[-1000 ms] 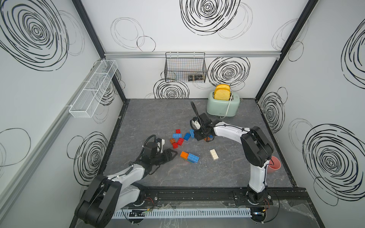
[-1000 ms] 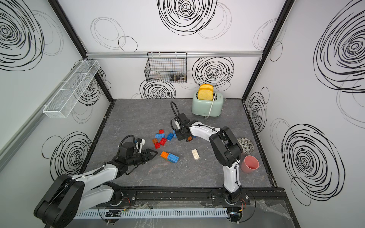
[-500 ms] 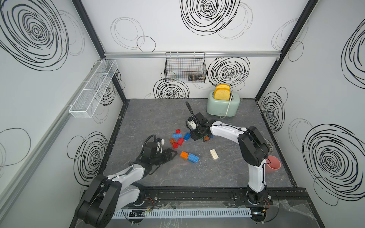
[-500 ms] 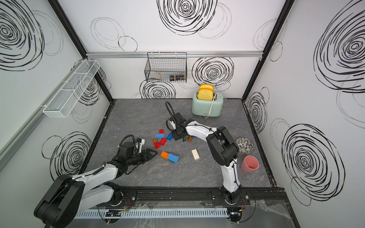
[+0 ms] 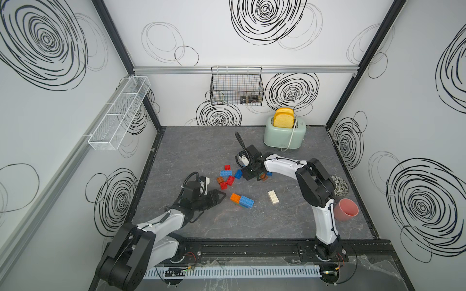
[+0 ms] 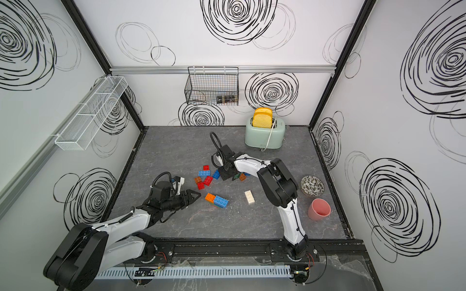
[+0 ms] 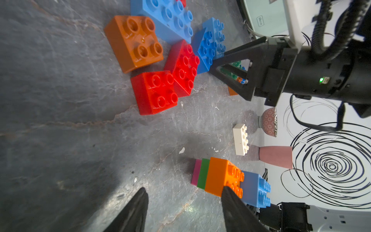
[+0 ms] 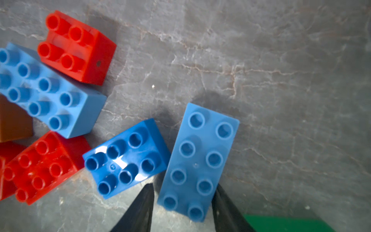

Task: Assemble a heart with lego
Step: Pick up the lego brick from the center of the board.

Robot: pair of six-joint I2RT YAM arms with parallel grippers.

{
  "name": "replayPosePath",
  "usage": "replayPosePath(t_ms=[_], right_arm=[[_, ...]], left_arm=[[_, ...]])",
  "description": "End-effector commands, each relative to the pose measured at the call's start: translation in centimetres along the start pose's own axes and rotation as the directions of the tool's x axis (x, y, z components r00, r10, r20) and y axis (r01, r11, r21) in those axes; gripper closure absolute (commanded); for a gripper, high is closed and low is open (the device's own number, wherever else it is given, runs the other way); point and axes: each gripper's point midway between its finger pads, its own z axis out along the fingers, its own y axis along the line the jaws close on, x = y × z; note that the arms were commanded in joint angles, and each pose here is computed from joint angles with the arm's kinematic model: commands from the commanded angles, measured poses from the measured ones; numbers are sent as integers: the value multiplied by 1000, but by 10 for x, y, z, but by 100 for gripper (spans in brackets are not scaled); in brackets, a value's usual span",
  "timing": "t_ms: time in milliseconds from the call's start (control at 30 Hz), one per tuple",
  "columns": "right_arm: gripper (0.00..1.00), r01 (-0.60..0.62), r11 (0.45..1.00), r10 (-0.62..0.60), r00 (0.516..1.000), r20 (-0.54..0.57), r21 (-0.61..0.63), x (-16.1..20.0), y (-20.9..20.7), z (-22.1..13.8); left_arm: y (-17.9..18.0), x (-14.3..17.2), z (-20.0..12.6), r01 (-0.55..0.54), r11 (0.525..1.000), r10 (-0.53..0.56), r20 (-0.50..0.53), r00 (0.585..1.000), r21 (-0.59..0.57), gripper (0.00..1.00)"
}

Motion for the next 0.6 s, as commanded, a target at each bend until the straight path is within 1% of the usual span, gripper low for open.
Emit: replayPosePath(t_ms=[0,133,300,400,567], right_arm=[[51,6,1000,-6,1000,-16,22,-3,-6,4],[56,15,999,-13,1000,-26,43,-5,-11,5],[66,21,999,-20,1000,-23,30,-3,-8,-4],[68,30,999,-29,999,-24,31,3,-4,-16],[68,35,999,-34,999,-36,26,31,7,-41]], left_arm=[[-7,-10,-1,-23,999,22,34,999,26,37],[-7,-10,-2,-24,999,23,37,999,28,37],[-8,-11,-2,-26,999,24,37,999,32,37],[-9,-12,-1,-27,999,26,38,999,35,37],[-10,-12,-2,-28,999,26,39,999,41,37]])
